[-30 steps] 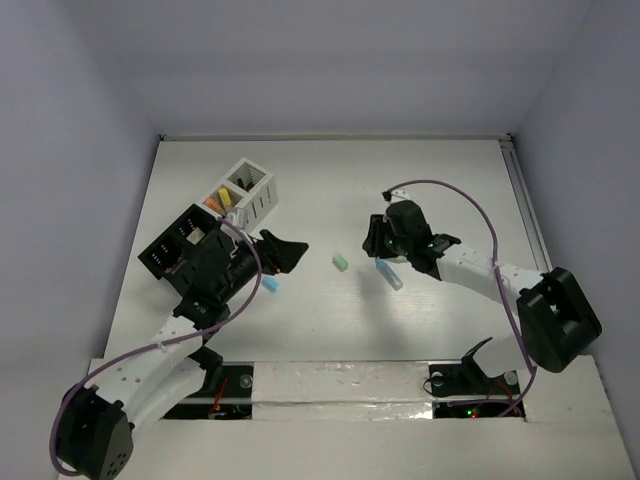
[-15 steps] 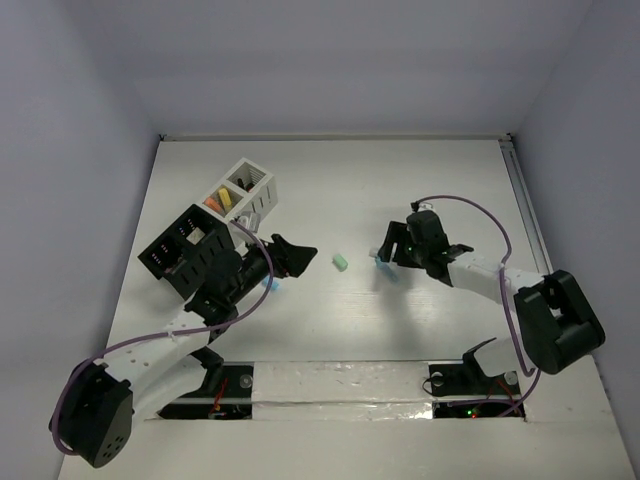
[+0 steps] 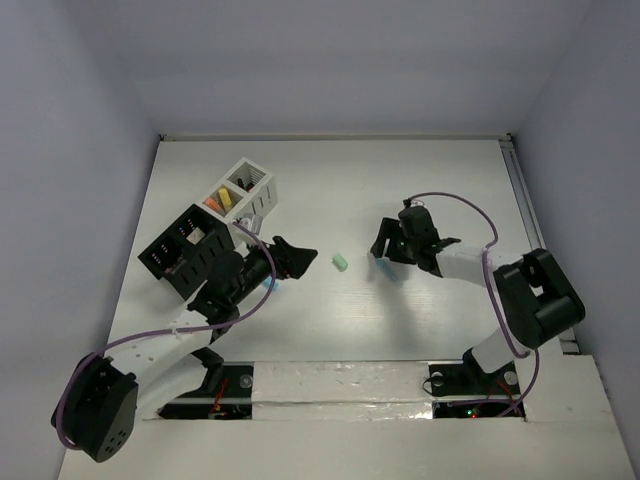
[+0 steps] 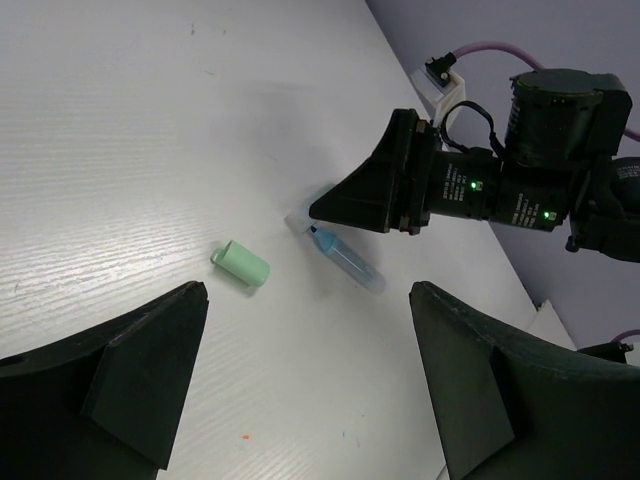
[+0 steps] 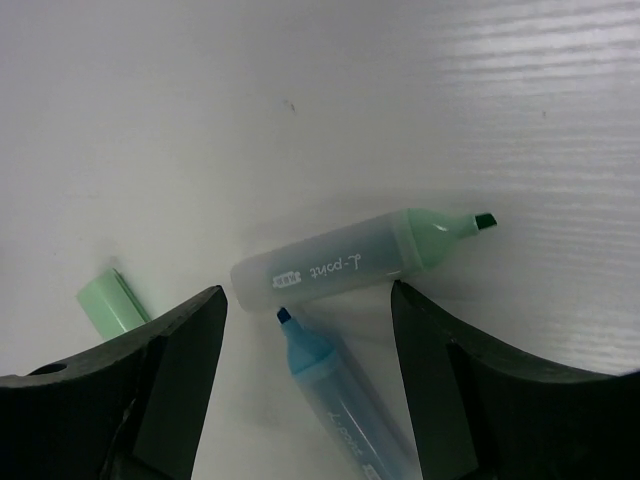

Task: Sort the stationery into containers
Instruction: Pick up the pen from the center of the board.

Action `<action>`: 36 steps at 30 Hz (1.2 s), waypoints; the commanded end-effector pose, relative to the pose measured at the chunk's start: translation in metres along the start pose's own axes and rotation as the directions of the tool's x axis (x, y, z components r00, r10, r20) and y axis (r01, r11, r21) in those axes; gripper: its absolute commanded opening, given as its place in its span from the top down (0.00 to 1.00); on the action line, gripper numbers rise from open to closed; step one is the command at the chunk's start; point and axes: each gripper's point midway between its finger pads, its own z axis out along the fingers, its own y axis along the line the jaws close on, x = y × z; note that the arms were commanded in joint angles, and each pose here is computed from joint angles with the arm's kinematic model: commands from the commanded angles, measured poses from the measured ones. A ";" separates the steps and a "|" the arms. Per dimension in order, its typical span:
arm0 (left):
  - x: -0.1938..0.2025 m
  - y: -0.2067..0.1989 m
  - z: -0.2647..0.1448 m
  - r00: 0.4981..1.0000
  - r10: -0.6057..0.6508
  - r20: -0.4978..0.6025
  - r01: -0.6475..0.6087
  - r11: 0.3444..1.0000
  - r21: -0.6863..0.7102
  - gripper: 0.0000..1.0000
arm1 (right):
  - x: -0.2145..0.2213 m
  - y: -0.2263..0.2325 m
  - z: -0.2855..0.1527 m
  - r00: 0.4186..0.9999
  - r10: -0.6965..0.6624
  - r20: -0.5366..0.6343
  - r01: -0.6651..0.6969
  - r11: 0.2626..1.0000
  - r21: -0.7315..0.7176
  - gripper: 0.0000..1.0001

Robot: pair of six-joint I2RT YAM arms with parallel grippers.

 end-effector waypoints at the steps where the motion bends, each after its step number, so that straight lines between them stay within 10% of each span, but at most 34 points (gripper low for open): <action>1: -0.010 -0.011 0.001 0.998 0.035 0.044 -0.037 0.998 0.051 0.20 | -0.023 0.012 0.012 0.999 -0.011 0.047 0.012 1.000 -0.020 0.27; 15: -0.005 -0.005 0.002 0.998 0.054 0.037 -0.056 0.998 0.039 0.19 | -0.024 -0.005 0.036 0.994 -0.108 -0.033 0.112 0.983 0.144 0.61; 26: -0.006 -0.006 -0.005 0.997 0.069 0.044 -0.070 0.997 0.039 0.19 | -0.009 -0.006 0.052 0.961 -0.214 -0.175 0.252 0.938 0.238 0.53; 36: -0.005 -0.007 -0.006 0.996 0.075 0.039 -0.077 0.996 0.046 0.23 | -0.040 0.034 0.050 0.973 -0.217 -0.078 0.226 0.965 0.131 0.95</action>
